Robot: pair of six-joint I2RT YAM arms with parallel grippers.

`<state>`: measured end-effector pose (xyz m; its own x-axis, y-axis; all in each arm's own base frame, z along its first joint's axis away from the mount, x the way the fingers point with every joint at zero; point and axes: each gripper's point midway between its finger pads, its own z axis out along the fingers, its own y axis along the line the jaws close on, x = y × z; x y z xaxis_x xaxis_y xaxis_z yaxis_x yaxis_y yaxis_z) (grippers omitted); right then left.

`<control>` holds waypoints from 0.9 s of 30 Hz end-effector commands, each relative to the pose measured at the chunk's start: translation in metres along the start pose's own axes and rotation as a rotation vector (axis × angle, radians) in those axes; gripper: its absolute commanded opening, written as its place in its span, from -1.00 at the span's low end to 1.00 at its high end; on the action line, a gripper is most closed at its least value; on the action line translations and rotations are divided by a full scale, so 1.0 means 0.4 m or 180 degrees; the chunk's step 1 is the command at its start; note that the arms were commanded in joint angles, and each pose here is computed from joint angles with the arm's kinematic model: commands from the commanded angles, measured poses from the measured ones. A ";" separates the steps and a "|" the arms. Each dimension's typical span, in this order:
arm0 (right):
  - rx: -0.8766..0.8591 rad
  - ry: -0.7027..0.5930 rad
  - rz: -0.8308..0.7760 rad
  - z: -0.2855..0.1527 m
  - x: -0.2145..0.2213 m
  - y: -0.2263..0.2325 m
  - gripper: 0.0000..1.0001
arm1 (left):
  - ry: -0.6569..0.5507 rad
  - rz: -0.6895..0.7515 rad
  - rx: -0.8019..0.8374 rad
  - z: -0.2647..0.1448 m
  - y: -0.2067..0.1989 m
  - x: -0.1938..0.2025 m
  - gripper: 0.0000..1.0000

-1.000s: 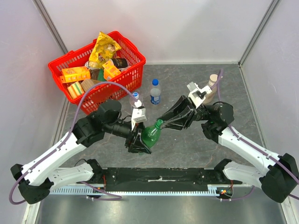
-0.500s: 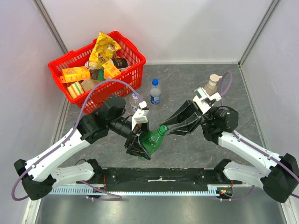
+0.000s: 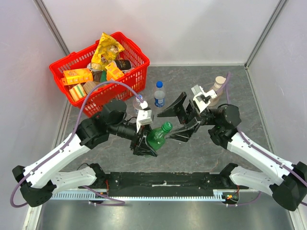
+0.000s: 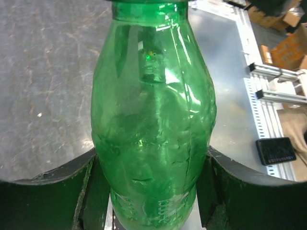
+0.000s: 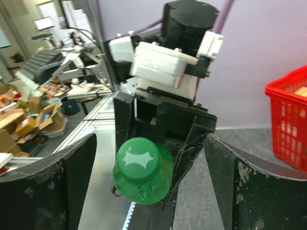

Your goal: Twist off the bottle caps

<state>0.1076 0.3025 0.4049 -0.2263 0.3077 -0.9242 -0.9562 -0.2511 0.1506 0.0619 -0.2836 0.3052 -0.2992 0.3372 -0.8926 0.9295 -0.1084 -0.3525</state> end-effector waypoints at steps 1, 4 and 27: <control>0.0540 0.0049 -0.0197 -0.003 -0.031 -0.055 0.96 | 0.0134 0.0127 -0.0426 -0.009 0.062 0.034 -0.10; 0.0769 0.0034 -0.0203 -0.014 -0.037 -0.076 0.96 | 0.0248 0.0080 -0.0680 -0.015 0.100 0.067 -0.10; 0.2650 -0.0055 0.1124 -0.113 0.105 -0.361 0.96 | 0.0441 -0.0053 -0.2932 -0.172 0.362 0.165 -0.13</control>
<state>0.2343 0.3085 0.3224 -0.4955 0.3029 -0.8141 -0.7103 0.3981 0.5805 0.1726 -0.2233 0.2060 -0.3621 0.4778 -0.8004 0.8124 0.5828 -0.0196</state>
